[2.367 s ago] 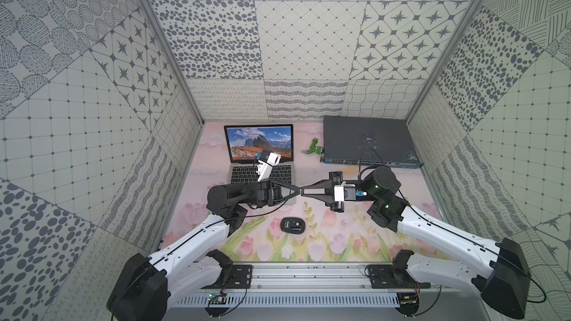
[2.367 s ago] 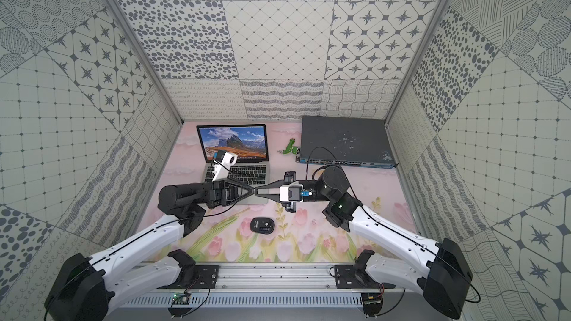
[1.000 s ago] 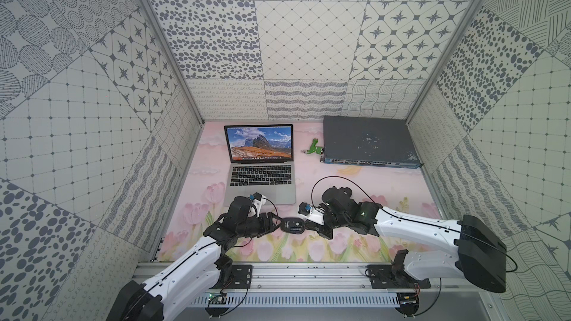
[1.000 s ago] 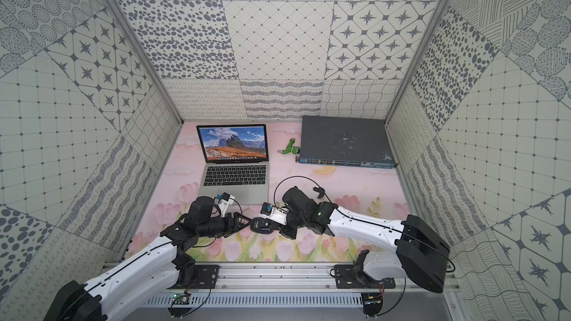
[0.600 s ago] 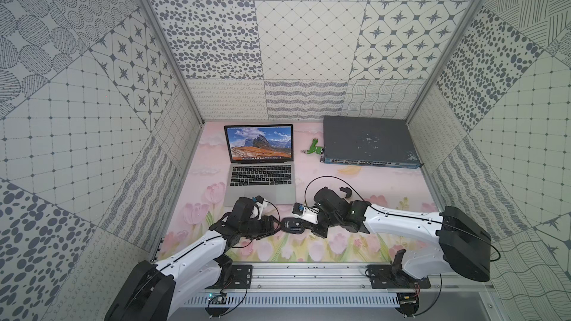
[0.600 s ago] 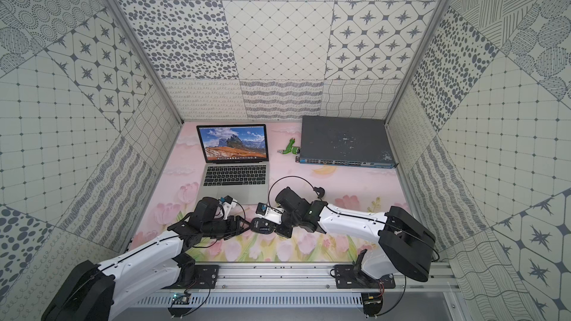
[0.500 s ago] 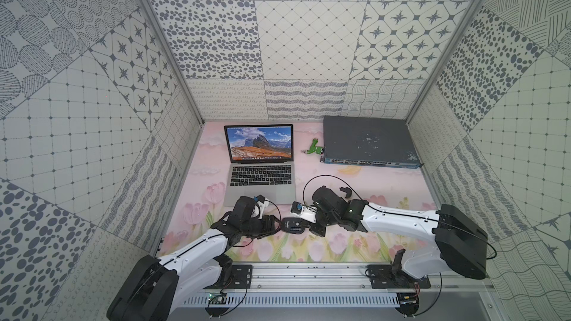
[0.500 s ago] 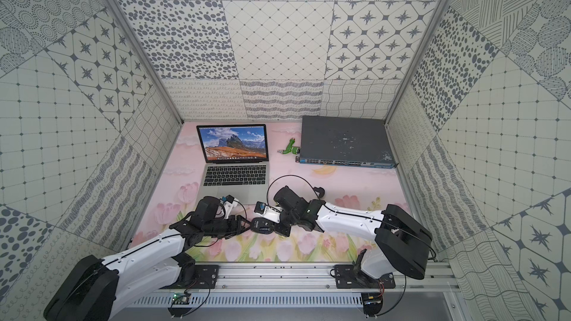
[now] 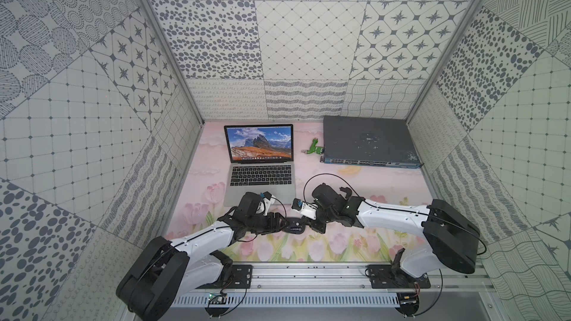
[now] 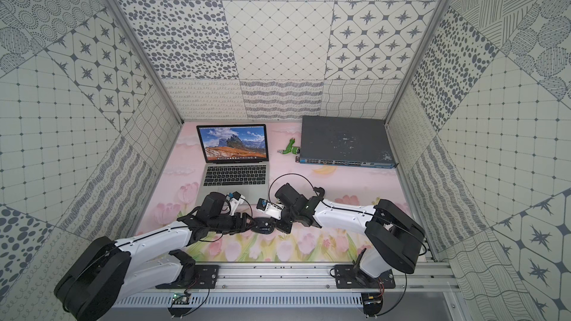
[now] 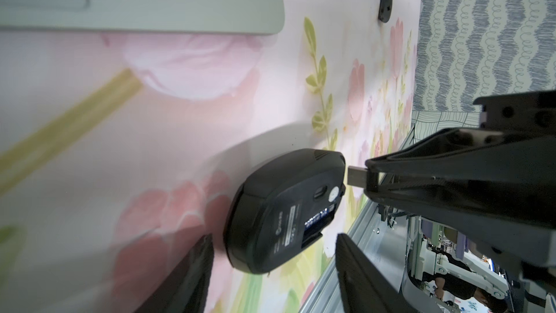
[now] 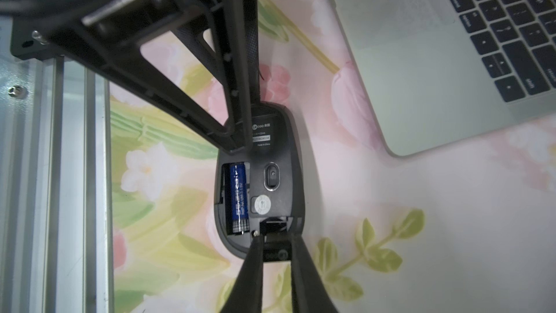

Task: Remove the wireless mouse receiver from the laptop
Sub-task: Insert the USB plug into the mouse.

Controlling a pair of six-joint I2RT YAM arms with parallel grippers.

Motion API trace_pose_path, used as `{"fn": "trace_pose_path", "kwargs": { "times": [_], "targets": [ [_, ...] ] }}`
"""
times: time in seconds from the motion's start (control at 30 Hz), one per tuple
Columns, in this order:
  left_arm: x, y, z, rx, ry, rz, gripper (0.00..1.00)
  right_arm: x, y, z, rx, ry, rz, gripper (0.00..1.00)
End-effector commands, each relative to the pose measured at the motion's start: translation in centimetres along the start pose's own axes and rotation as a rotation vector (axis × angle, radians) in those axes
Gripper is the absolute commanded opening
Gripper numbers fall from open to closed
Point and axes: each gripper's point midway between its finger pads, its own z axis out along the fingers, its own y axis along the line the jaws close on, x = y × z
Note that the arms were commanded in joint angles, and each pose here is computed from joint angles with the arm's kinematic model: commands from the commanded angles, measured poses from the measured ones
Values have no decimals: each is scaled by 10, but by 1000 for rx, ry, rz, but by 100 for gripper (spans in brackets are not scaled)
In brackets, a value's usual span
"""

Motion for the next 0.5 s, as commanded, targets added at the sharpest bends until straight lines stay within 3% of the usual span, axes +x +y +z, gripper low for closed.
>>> {"fn": "trace_pose_path", "kwargs": {
  "times": [0.0, 0.47],
  "targets": [
    [4, 11, 7, -87, 36, 46, 67, -13, -1, 1, -10, -32, -25, 3],
    [9, 18, 16, -156, 72, 69, 61, -4, -4, 10, -9, 20, -23, 3]
  ]
}}
